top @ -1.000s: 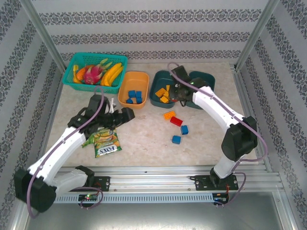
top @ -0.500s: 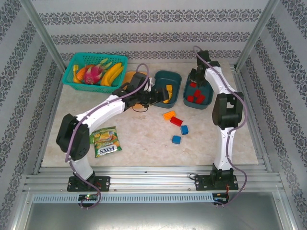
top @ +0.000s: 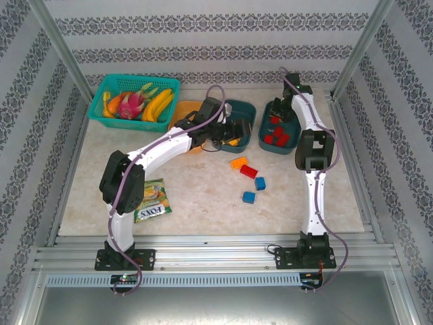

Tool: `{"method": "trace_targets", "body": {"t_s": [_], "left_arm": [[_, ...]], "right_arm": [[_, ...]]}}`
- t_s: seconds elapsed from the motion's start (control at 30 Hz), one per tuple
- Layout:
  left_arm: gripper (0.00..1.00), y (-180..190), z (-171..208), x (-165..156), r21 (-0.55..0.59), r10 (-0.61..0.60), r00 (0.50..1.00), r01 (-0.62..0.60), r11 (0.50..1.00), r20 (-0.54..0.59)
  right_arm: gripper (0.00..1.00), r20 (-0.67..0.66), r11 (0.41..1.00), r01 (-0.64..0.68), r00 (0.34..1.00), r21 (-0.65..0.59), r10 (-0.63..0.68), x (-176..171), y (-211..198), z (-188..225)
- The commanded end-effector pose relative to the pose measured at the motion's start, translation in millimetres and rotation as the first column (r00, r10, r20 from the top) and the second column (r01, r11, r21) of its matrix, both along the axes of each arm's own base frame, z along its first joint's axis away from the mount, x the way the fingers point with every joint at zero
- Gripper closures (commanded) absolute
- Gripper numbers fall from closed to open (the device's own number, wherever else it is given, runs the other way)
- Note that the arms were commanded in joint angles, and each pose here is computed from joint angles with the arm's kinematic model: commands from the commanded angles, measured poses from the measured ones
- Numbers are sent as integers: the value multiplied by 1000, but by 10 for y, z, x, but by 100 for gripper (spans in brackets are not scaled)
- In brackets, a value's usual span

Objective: Sort the legos into containers by color

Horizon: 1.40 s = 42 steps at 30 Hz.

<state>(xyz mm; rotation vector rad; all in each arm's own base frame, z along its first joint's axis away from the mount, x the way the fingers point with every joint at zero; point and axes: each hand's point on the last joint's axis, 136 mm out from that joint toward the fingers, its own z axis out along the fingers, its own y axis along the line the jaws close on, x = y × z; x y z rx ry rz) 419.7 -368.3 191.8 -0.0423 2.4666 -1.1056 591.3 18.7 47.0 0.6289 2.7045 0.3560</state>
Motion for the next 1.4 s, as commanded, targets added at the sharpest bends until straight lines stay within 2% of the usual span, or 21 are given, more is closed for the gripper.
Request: {"method": "trace_targets", "body": {"t_s": [0.0, 0.13, 0.33, 0.43, 0.57, 0.77, 0.93, 1.03, 1.2, 1.37], "left_arm": [[15, -11, -7, -90, 38, -12, 1000, 12, 999, 9], [16, 5, -59, -208, 77, -33, 999, 33, 997, 8], [16, 11, -126, -453, 155, -95, 995, 94, 983, -2], [17, 1, -194, -667, 215, -148, 989, 148, 965, -17], [19, 0, -401, -982, 307, -207, 976, 216, 927, -63], [22, -57, -739, -1380, 422, -258, 958, 286, 860, -124], [21, -99, -1019, -1624, 510, -258, 951, 309, 803, -171], [20, -129, -1149, -1738, 549, -257, 947, 321, 772, -192], [19, -261, -1297, -1852, 594, -274, 939, 343, 728, -207], [19, -338, -1429, -1812, 647, -251, 945, 326, 690, -208]], "right_arm": [[52, -8, 1000, -12, 1000, 25, 12, -31, 20, 85], [48, 19, 1000, -18, 1000, 24, 17, -60, 24, 308], [49, 138, 1000, -12, 990, -3, 12, -198, 51, 1093], [50, 198, 1000, -4, 980, -7, 5, -487, 159, 1506], [50, 226, 1000, -18, 974, -12, 21, -1179, 405, 1770], [49, 147, 999, -3, 989, 46, -4, -2543, 567, 1653], [47, 6, 996, 45, 999, 83, -46, -3641, 553, 1386], [46, -80, 995, 81, 994, 57, -76, -4166, 469, 1220], [45, -163, 991, 122, 980, 55, -112, -4666, 378, 975], [44, -159, 991, 115, 982, 67, -104, -4791, 365, 967]]}}
